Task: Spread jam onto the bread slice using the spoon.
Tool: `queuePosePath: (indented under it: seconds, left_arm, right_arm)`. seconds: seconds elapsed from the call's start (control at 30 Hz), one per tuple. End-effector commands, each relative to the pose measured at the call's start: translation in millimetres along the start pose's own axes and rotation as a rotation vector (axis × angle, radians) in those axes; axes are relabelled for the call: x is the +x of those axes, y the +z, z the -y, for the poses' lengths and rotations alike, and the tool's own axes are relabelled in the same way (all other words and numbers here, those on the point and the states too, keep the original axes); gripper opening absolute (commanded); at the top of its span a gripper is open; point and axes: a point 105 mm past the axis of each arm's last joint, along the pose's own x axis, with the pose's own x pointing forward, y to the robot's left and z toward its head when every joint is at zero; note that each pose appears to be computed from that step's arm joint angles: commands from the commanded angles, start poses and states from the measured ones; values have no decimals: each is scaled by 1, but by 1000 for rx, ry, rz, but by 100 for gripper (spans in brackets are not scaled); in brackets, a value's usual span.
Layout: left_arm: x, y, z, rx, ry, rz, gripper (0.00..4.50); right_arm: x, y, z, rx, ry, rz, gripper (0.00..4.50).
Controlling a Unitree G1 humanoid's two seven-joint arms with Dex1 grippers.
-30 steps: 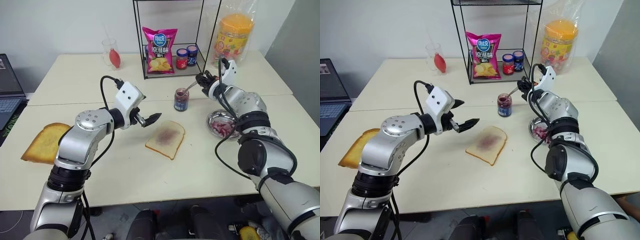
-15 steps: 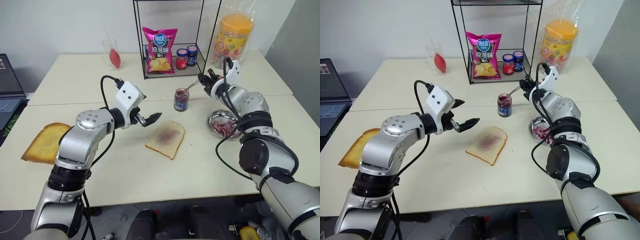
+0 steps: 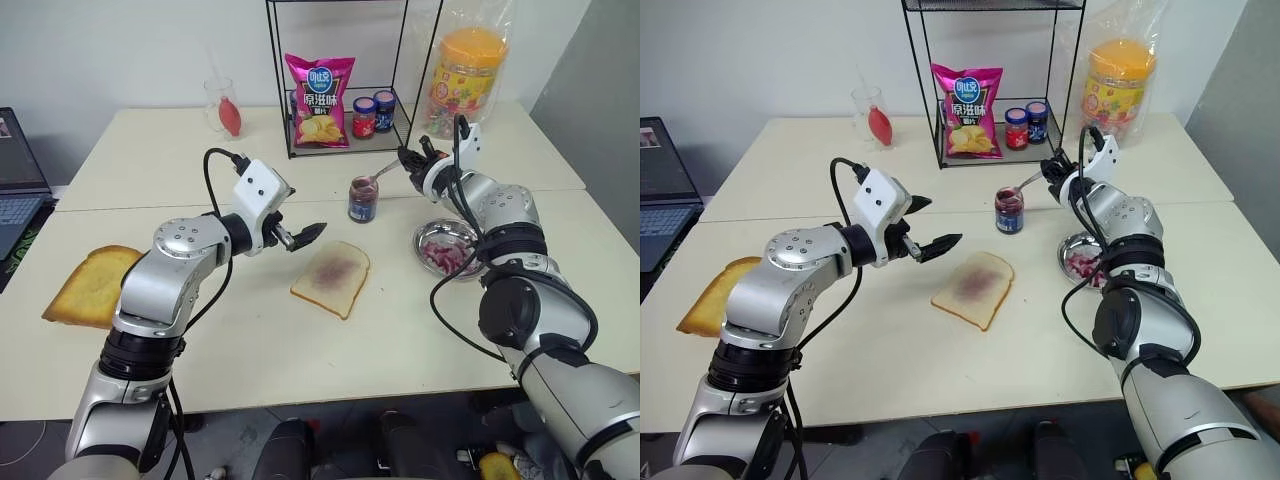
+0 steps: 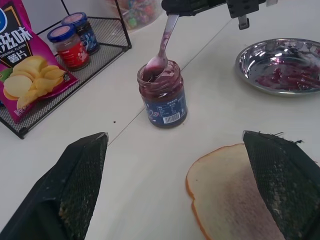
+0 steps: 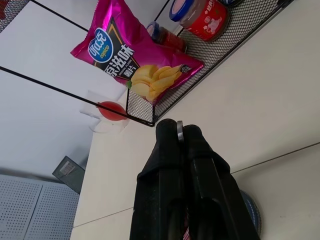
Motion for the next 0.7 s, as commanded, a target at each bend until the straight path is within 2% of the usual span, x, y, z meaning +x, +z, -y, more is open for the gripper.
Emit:
queuePosePath:
  seconds: [0.03, 0.7]
  left_arm:
    - [-2, 17, -6, 21, 23, 60, 450]
    - [-1, 16, -2, -33, -2, 85, 450]
  right_arm:
    - [-7, 27, -15, 7, 53, 80, 1]
    - [-13, 24, 2, 100, 29, 93, 1]
